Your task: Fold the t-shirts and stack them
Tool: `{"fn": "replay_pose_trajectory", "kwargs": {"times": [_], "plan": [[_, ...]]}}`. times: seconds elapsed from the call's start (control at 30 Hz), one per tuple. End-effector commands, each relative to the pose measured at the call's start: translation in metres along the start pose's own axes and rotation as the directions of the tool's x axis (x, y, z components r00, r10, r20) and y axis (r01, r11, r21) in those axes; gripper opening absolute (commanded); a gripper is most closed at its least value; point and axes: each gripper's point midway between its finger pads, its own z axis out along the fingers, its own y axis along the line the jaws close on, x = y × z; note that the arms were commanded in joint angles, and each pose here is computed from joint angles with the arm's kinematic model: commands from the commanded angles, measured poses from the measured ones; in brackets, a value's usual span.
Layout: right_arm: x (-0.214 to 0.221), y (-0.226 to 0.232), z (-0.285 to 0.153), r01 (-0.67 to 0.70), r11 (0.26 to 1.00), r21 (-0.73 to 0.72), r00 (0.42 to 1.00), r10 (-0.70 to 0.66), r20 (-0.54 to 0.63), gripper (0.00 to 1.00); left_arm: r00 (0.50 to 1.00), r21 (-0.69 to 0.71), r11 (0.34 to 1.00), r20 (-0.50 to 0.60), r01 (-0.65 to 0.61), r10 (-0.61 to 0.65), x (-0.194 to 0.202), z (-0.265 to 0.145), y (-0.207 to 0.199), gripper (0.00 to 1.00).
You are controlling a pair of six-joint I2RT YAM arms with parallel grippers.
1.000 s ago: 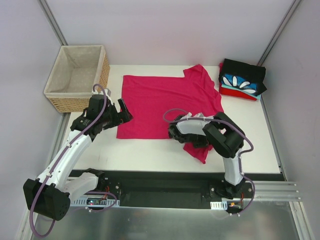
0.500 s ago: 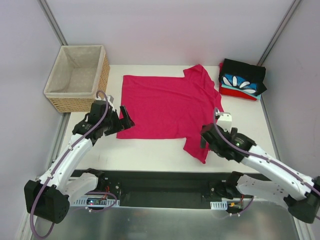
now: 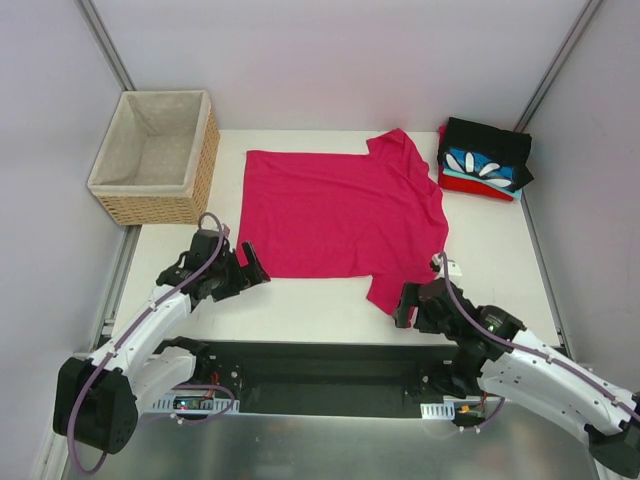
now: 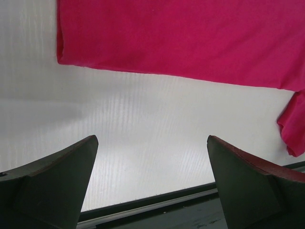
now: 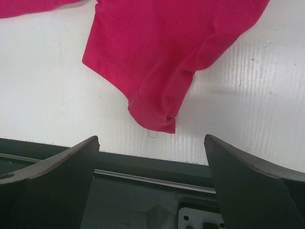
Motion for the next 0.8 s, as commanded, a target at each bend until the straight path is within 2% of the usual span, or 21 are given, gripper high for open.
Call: {"fn": "replay_pose_trajectory", "kwargs": {"times": [0.0, 0.07, 0.33, 0.53, 0.67, 0.77], "plan": [[0.002, 0.015, -0.001, -0.08, 0.991, -0.111, 0.996, 0.083, 0.02, 0.97, 0.997, -0.035, 0.999, 0.07, 0.035, -0.033, -0.008, 0.011, 0.011, 0.99], [0.005, 0.012, 0.0, -0.088, 0.991, -0.106, 0.996, 0.09, 0.017, 0.97, 0.995, -0.071, 0.995, 0.074, 0.07, -0.064, -0.005, 0.016, 0.021, 0.99], [0.007, 0.013, 0.001, -0.069, 0.991, -0.112, 0.998, 0.07, 0.006, 0.97, 0.97, -0.189, 0.967, 0.204, 0.17, -0.131, -0.023, 0.024, 0.046, 0.99], [0.004, 0.013, -0.002, -0.05, 0.992, -0.117, 0.998, 0.053, 0.017, 0.97, 0.967, -0.253, 0.945, 0.203, 0.206, -0.156, -0.025, 0.042, 0.058, 0.99], [0.004, 0.01, -0.004, -0.044, 0.993, -0.108, 0.999, 0.047, 0.022, 0.97, 0.963, -0.26, 0.937, 0.199, 0.232, -0.183, -0.023, 0.054, 0.062, 0.86], [0.004, 0.007, -0.004, -0.039, 0.994, -0.101, 0.999, 0.041, 0.023, 0.96, 0.96, -0.268, 0.931, 0.199, 0.248, -0.199, -0.023, 0.06, 0.064, 0.81]]}}
